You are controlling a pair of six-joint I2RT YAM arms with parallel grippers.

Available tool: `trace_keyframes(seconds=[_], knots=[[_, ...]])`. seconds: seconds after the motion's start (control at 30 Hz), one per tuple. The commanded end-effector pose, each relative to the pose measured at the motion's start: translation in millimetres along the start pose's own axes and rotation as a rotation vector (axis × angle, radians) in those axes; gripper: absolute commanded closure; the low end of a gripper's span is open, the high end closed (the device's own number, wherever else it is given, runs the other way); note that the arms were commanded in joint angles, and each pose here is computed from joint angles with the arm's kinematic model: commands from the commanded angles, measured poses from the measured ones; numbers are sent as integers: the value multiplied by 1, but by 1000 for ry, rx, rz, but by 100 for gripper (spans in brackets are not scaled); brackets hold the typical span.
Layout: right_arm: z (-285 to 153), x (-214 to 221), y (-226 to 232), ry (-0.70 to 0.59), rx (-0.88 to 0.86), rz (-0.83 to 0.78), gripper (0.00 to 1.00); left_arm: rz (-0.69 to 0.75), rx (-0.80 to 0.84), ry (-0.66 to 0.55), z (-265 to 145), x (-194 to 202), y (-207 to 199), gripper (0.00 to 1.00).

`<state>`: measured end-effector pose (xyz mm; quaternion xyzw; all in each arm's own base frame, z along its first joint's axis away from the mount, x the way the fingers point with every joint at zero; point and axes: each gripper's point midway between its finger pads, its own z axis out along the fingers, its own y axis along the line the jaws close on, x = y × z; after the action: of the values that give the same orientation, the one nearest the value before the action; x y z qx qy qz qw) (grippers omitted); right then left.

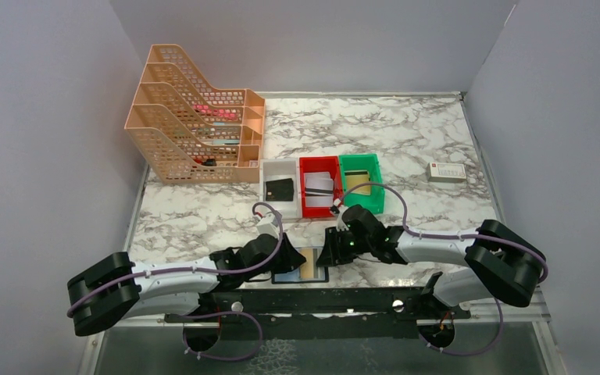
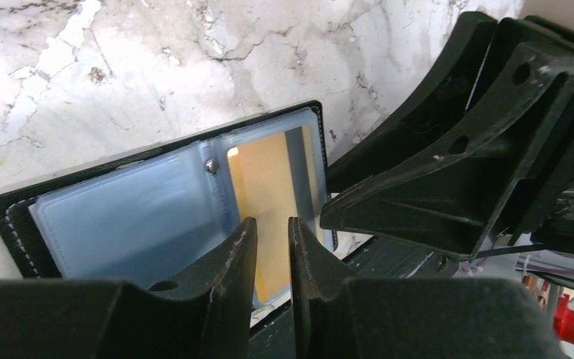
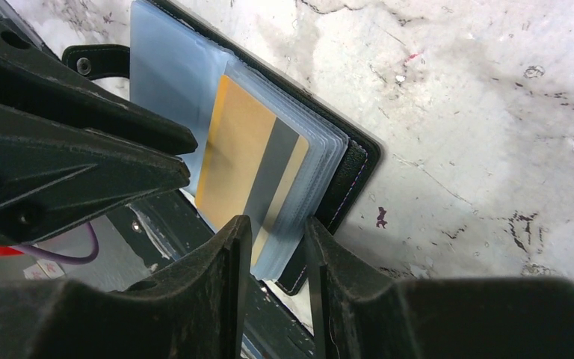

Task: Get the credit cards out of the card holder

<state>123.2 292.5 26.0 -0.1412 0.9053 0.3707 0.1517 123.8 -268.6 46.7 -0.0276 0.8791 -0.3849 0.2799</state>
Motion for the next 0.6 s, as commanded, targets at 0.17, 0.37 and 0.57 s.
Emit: trace_keyframes(seconds=[0.17, 0.37, 0.57], knots=[[2, 8, -17, 5, 62, 21, 66, 12, -21, 48, 11, 13, 10, 72], [3, 8, -15, 10, 61, 20, 66, 40, -67, 107, 22, 23, 13, 75], [1, 5, -15, 0, 67, 18, 66, 37, -58, 91, 20, 20, 12, 85]])
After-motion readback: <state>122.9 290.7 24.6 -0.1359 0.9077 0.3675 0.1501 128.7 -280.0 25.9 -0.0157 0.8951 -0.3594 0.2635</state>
